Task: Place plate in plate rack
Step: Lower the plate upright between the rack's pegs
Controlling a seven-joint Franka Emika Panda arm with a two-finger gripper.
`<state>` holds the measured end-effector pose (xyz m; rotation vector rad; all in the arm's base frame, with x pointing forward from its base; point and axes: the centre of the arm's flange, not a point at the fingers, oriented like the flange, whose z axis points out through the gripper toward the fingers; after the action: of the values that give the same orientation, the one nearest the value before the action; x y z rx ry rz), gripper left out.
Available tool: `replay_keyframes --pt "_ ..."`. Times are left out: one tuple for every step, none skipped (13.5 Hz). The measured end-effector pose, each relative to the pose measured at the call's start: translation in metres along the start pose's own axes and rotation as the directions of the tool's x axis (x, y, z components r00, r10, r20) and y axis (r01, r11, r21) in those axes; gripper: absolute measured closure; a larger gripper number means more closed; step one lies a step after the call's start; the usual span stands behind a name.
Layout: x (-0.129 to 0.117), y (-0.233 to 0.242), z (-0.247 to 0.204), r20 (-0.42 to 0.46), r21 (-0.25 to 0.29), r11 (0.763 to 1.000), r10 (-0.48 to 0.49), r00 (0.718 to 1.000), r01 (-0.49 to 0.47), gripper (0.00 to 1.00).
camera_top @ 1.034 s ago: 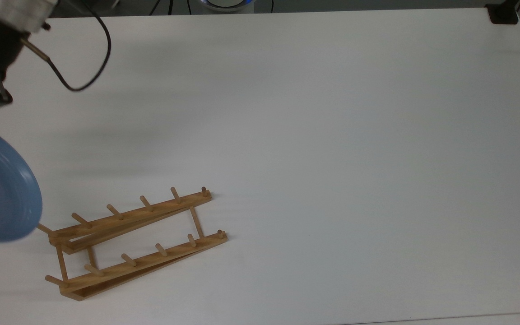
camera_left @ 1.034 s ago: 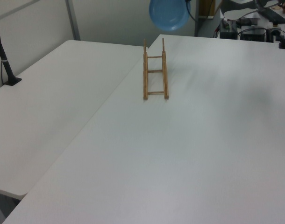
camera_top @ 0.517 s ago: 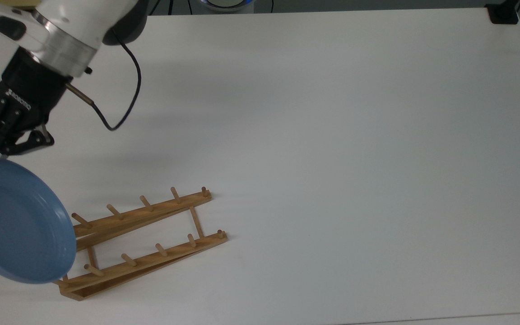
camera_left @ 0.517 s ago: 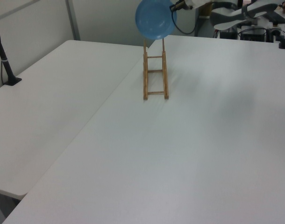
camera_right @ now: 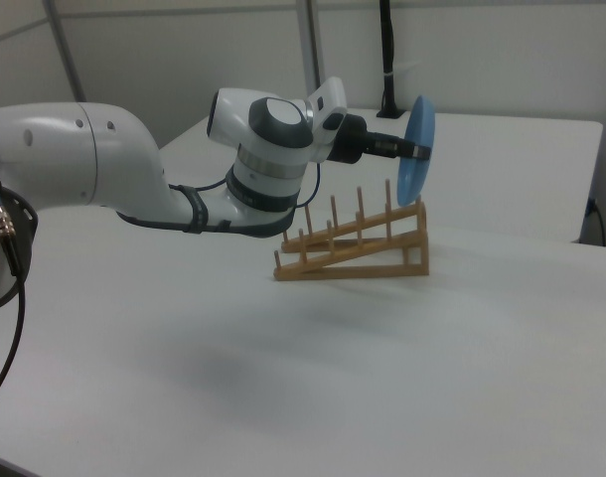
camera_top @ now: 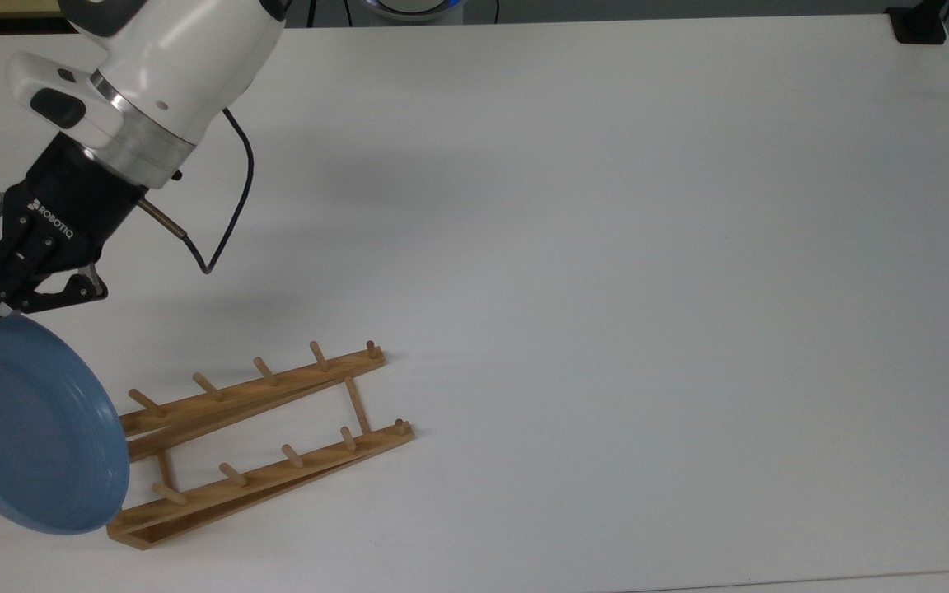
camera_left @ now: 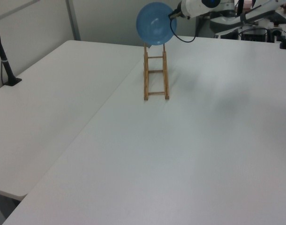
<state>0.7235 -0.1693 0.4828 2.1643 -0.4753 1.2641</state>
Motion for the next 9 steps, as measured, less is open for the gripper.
replay_keyframes --pt "-0.004 -0.002 0.002 -0.001 -0.003 1.000 -0.015 1.000 0.015 0.95" --pt "-0.008 -0.004 0.005 -0.002 -0.005 1.000 -0.027 1.000 0.027 0.95" --pt "-0.014 -0.008 0.007 -0.004 -0.007 0.999 -0.038 0.999 0.038 0.95" --pt "-0.017 -0.011 0.008 -0.005 -0.007 0.999 -0.043 0.999 0.043 0.95" --pt "-0.019 -0.014 0.009 -0.003 -0.006 0.999 -0.048 0.999 0.048 0.95" --pt "-0.021 -0.016 0.010 -0.001 -0.004 0.999 -0.049 0.999 0.049 0.92" --pt "-0.023 -0.018 0.010 0.000 -0.002 0.999 -0.051 0.999 0.051 0.87" --pt "-0.023 -0.019 0.009 0.000 -0.001 0.999 -0.049 0.999 0.049 0.85" --pt "-0.022 -0.020 0.009 -0.001 0.000 0.999 -0.045 0.999 0.045 0.74"
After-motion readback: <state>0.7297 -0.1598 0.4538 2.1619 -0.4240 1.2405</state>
